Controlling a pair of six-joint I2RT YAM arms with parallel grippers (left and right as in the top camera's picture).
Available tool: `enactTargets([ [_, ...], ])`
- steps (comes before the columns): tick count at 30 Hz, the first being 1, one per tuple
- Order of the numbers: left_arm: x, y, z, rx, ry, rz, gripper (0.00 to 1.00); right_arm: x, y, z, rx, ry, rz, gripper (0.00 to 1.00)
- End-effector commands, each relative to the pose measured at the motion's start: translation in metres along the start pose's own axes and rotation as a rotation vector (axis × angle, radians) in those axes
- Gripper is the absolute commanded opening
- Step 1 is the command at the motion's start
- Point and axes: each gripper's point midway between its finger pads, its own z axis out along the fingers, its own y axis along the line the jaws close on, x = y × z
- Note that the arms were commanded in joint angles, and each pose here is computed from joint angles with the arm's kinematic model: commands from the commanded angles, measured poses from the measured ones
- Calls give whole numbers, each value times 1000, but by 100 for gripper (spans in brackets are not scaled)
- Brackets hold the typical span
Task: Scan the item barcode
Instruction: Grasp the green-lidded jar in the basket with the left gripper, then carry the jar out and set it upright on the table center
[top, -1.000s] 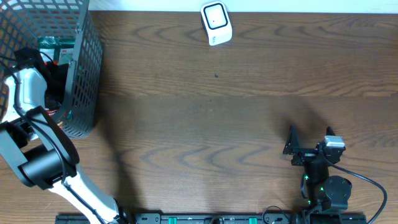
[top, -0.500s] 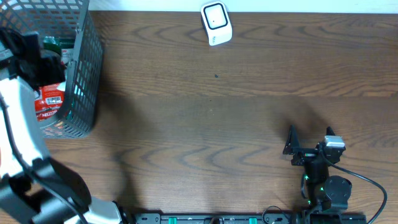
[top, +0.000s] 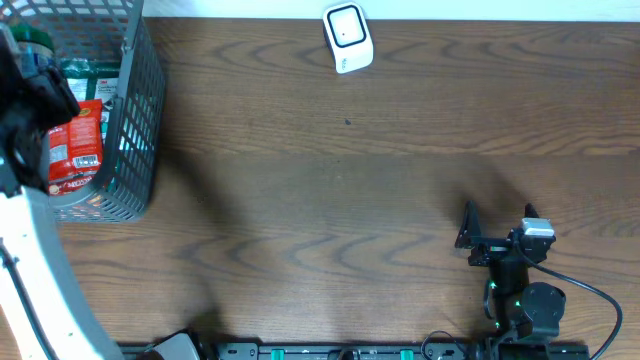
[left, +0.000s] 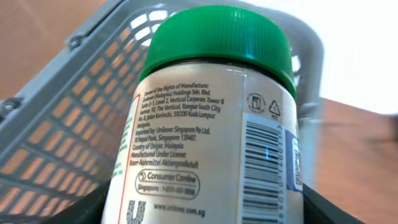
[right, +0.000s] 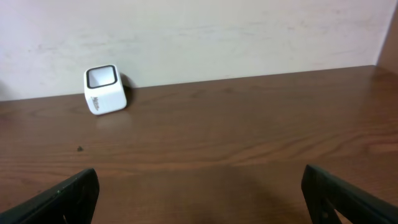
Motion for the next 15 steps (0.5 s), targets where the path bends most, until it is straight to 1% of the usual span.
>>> enactTargets([
  [1,-21,-39,-30,192,-71,-83,58,1,0,0,2,3,-6,99],
  [3,-14,-62,-38,284,-39,-123,57,1,0,0,2,3,-6,99],
  [6,1,-89,-43,357,33,-147,57,1,0,0,2,3,-6,99],
  [11,36,-155,-49,495,169,-73,57,1,0,0,2,3,-6,99],
  [15,61,-185,-44,483,249,-52,57,1,0,0,2,3,-6,99],
])
